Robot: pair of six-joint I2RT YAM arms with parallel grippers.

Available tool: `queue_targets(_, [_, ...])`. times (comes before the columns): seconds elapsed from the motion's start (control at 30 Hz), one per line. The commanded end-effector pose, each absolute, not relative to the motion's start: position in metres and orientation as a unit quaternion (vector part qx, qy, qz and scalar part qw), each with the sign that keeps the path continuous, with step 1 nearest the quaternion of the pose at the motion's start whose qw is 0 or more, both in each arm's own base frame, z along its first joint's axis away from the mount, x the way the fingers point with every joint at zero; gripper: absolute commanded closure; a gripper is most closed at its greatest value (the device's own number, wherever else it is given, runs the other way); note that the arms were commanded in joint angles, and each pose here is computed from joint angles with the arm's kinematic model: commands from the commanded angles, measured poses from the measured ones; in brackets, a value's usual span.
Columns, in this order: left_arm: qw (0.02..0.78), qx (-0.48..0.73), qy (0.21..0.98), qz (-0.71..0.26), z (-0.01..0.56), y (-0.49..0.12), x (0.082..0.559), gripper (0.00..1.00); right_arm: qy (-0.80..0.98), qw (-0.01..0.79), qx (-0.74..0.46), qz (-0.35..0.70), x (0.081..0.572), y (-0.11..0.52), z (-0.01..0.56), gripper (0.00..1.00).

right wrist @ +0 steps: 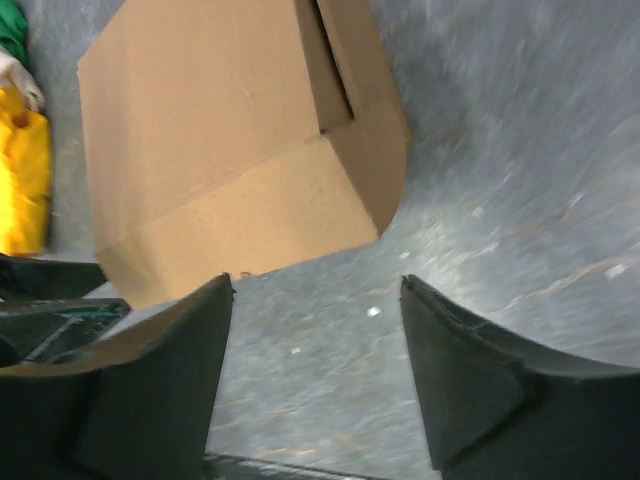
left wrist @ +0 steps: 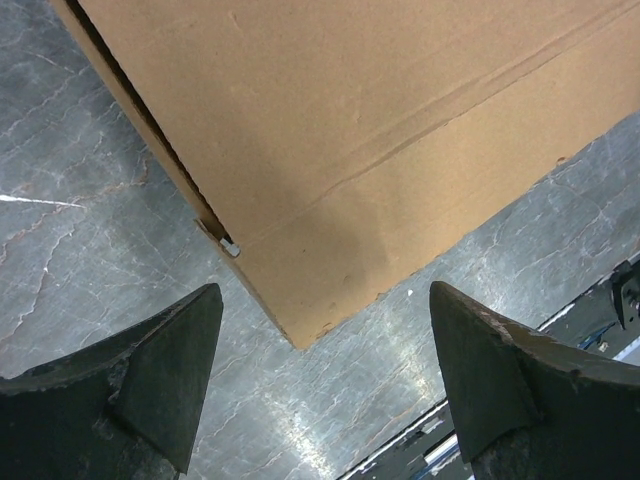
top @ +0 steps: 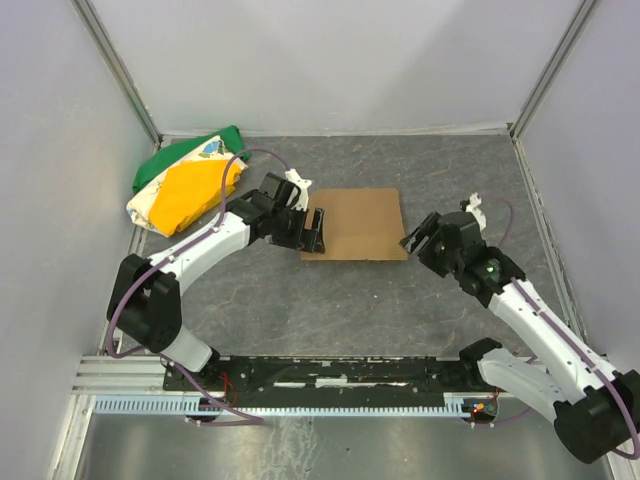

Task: Fold the paper box

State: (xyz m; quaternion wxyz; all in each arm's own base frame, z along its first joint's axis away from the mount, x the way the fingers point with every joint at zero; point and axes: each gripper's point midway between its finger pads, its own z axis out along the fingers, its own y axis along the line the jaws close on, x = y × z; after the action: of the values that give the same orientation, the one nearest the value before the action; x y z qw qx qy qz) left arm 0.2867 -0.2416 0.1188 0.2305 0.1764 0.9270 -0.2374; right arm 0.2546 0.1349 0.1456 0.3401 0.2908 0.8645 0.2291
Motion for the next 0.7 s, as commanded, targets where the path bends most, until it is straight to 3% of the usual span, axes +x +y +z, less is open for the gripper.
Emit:
queue_targets(0.0, [0.24, 0.204, 0.916, -0.249, 0.124, -0.244, 0.281, 0.1, 0.894, 0.402, 0.167, 0.105, 0.261, 0.099, 0.166, 0.12])
queue_targets(0.07, [0.238, 0.204, 0.916, -0.25, 0.122, -0.244, 0.28, 0.1, 0.907, 0.39, 0.129, 0.093, 0.267, 0.104, 0.157, 0.01])
queue_targets(0.23, [0.244, 0.206, 0.912, -0.258, 0.126, -0.248, 0.282, 0.1, 0.935, 0.33, 0.041, 0.123, 0.28, 0.138, 0.127, 0.01])
queue_targets(0.67, [0.278, 0.182, 0.899, -0.286, 0.142, -0.262, 0.3, 0.09, 0.932, 0.342, 0.021, 0.118, 0.302, 0.146, 0.127, 0.0])
